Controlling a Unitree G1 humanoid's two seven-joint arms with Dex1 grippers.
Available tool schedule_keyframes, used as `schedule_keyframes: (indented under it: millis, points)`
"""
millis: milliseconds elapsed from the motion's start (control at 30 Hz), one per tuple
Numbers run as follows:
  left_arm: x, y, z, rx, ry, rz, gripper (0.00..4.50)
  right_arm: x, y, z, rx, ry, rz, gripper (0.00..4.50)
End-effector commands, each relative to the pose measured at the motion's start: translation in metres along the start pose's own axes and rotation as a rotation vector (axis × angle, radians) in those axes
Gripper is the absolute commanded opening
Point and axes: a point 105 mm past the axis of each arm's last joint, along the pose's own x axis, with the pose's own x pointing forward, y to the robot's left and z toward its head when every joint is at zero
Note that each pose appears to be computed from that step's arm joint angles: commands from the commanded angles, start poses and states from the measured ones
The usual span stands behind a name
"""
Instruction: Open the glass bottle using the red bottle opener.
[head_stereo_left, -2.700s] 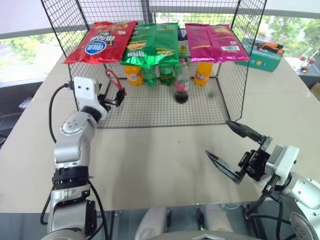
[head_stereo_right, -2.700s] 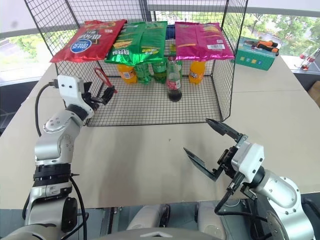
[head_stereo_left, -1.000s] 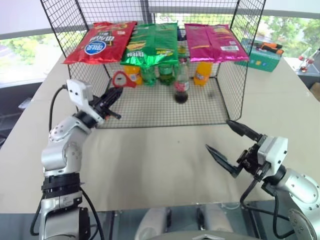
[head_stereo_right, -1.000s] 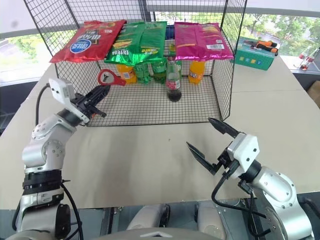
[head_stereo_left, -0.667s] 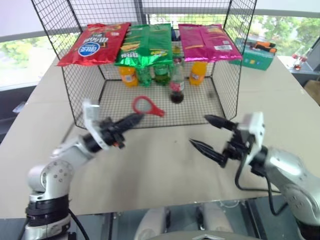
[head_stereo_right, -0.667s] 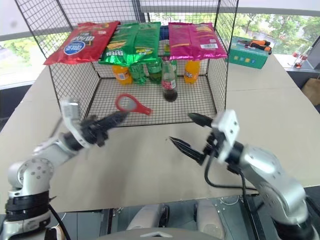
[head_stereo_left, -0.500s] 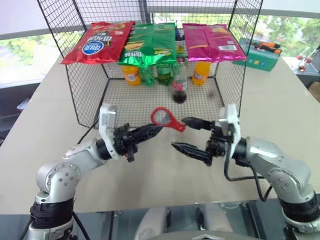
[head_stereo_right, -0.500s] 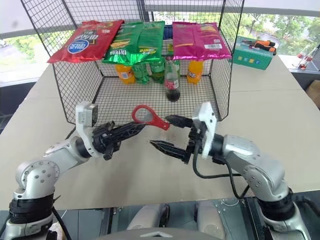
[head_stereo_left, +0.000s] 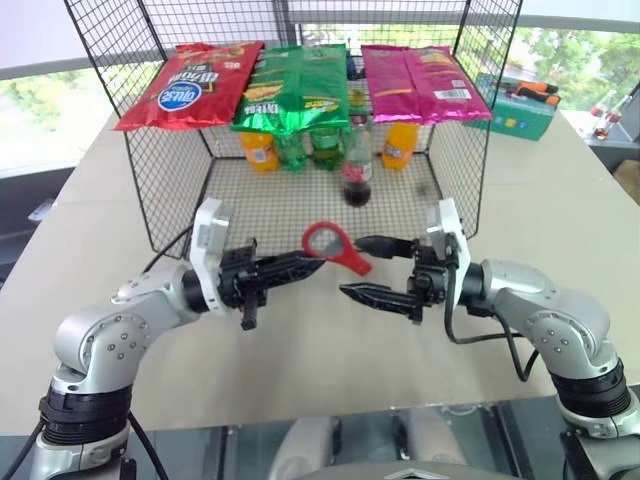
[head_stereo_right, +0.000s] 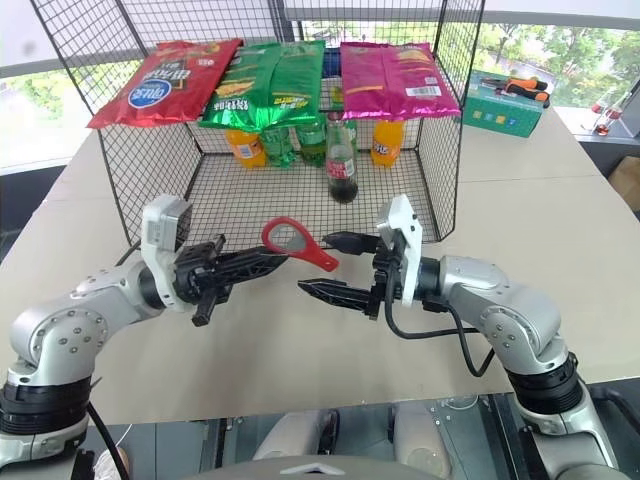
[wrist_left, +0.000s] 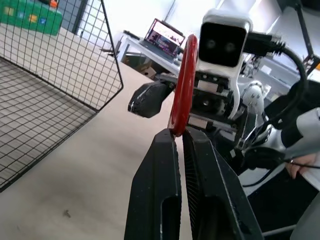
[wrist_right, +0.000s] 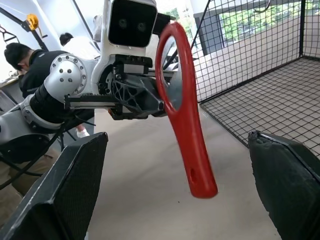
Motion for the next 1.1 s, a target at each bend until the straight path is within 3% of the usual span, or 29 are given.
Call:
schedule_keyframes:
  millis: [33,200,267,567,733,900,933,1000,1100]
  points:
    - [0.003,-0.007,0.002,0.069,0.011,-0.037,0.00,0.003,0.008,0.007,-0.024,-0.015,0.042,3.33]
    - [0.006,-0.014,-0.002,0.103,0.039,-0.081,0.00,0.004,0.010,0.005,-0.012,-0.002,0.058,0.84]
    - [0.007,-0.013,-0.001,0.111,0.033,-0.080,0.00,0.003,0.013,0.002,-0.011,0.017,0.076,0.05]
    - [0.006,-0.011,0.008,0.123,-0.002,-0.075,0.00,0.001,0.012,0.000,0.001,0.018,0.063,0.05]
    - [-0.009,0.024,0.015,0.223,-0.043,0.182,2.05,-0.023,-0.009,-0.005,0.017,-0.015,-0.112,0.00]
    - [0.011,0.080,0.027,0.527,-0.015,0.556,4.30,-0.056,-0.014,-0.018,0.036,-0.041,-0.325,0.00]
    - [0.020,0.088,0.027,0.533,-0.012,0.585,4.30,-0.058,-0.013,-0.018,0.036,-0.050,-0.351,0.00]
    - [0.049,0.083,0.020,0.374,-0.023,0.395,4.30,-0.061,-0.011,-0.019,0.030,-0.065,-0.395,0.00]
    - [0.069,0.099,0.029,0.437,-0.060,0.432,4.41,-0.061,-0.010,-0.016,0.020,-0.089,-0.437,0.00]
